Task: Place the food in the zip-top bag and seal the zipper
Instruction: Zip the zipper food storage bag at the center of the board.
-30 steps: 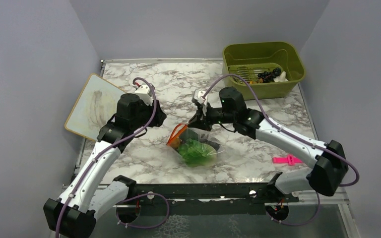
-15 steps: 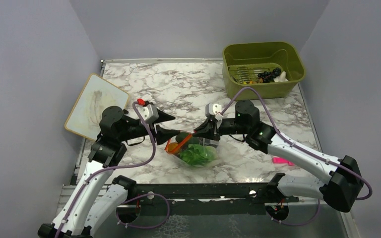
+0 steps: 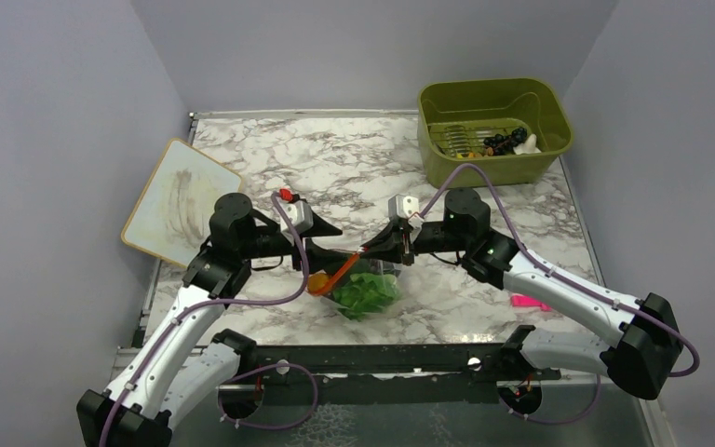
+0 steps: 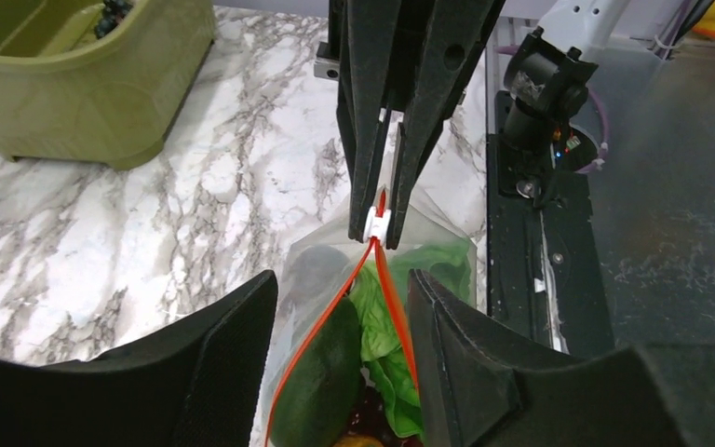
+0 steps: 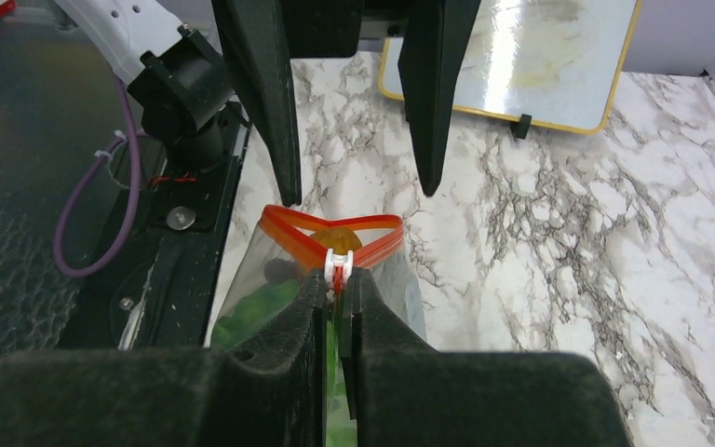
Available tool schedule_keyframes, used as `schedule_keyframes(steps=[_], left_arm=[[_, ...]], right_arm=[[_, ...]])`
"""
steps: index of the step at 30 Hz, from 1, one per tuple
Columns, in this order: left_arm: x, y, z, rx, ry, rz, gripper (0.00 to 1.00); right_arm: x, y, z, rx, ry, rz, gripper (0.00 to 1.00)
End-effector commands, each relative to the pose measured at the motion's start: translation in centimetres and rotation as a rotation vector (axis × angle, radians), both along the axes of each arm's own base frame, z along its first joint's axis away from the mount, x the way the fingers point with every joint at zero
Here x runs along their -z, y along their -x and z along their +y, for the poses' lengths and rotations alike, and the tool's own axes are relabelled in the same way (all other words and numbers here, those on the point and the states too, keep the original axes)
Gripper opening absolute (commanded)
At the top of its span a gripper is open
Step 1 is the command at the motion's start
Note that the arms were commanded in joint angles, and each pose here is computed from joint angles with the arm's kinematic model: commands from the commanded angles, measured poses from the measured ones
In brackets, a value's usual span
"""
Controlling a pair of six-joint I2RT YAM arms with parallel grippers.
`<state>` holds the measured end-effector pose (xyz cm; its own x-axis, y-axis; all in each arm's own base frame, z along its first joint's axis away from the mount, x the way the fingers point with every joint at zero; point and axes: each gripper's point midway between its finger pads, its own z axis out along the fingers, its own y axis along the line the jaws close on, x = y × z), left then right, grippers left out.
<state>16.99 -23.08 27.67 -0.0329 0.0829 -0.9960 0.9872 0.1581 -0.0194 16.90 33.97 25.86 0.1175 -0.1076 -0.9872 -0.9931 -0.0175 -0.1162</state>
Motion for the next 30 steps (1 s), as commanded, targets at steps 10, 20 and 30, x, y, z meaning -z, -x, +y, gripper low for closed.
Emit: schedule_keyframes(steps=[10, 20, 30], left_arm=[[4.0, 0.9, -3.5, 0.105, -0.066, -0.015, 0.61], [3.9, 1.0, -4.2, 0.099, -0.074, -0.040, 0.00], [2.8, 1.9, -3.7, 0.118, -0.045, -0.086, 0.00]], right_arm=[[-3.6, 1.2, 0.6, -0.078, -0.109, -0.079, 0.01], [-2.8, 1.5, -0.2, -0.069, -0.062, -0.080, 0.01], [-0.9, 1.5, -1.1, -0.059, 0.060, -0.079, 0.45]])
